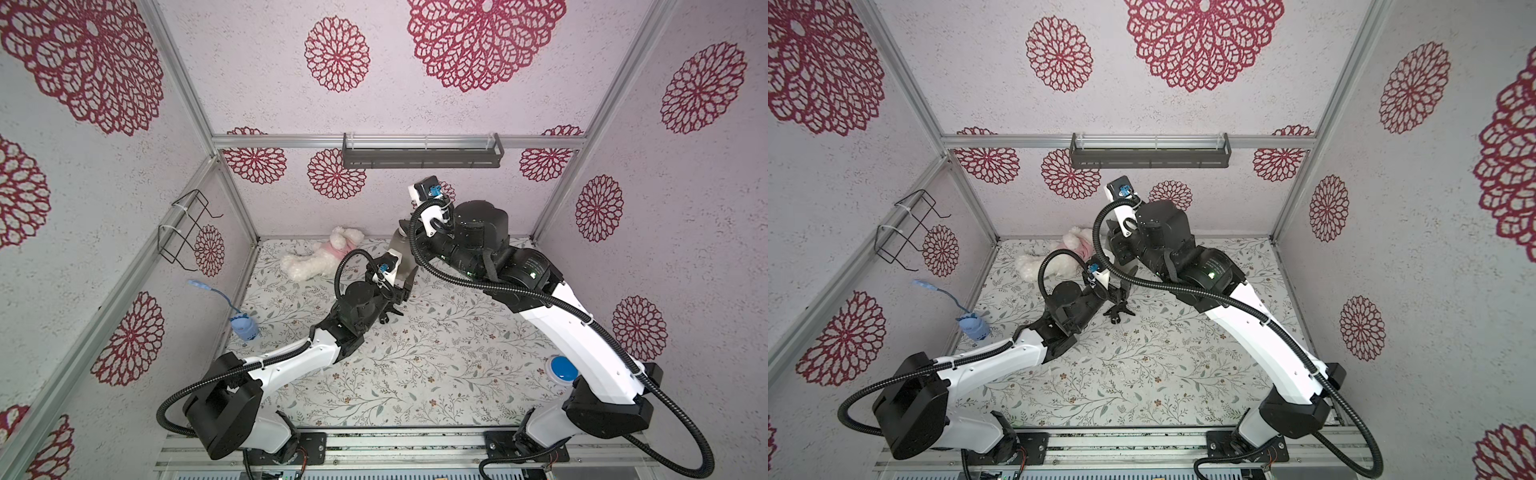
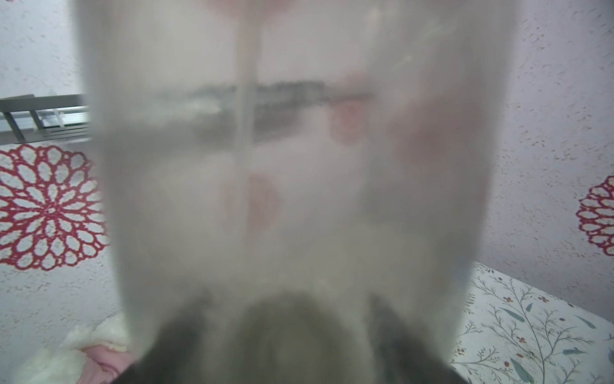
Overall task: Attach spray nozzles to spray bottles
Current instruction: Insert the spray nozzle into the spray bottle.
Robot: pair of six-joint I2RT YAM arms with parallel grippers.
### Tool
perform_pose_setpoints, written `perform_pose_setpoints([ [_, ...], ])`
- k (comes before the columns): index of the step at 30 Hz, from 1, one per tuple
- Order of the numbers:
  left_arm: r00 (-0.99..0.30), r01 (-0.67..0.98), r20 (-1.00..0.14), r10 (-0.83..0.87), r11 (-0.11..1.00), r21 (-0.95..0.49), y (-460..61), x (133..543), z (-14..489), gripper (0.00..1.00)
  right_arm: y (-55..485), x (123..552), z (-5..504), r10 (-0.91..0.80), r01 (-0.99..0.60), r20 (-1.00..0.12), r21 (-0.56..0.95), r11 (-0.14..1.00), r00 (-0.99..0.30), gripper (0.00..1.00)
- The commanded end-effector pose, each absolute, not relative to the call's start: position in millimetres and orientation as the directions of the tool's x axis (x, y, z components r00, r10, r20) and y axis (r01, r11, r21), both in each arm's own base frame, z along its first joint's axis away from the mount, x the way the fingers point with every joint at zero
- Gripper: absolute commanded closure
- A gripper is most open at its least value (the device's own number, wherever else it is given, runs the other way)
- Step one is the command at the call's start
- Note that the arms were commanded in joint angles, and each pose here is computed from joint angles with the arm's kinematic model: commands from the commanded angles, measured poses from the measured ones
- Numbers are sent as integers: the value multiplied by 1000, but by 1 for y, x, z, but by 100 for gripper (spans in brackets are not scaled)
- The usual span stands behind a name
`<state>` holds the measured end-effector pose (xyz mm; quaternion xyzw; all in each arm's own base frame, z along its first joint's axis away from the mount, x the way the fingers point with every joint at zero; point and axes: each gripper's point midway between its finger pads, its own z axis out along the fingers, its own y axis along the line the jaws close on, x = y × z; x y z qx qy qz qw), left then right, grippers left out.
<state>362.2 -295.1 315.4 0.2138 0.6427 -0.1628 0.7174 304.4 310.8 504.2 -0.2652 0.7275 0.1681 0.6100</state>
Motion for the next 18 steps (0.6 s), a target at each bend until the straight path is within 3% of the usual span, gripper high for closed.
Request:
perform_pose_setpoints([
  [1, 163, 512, -984, 66, 847, 141, -297, 355, 329, 43, 300, 308, 500, -198, -548, -966, -76, 833, -167, 72],
  [12, 190, 489, -978, 90, 855, 174, -294, 349, 337, 43, 293, 316, 485, -194, -465, -941, -46, 884, -276, 78],
  [18, 187, 464, -982, 38, 878, 122, -289, 354, 344, 44, 286, 309, 480, -105, -406, -965, 2, 914, -240, 84],
])
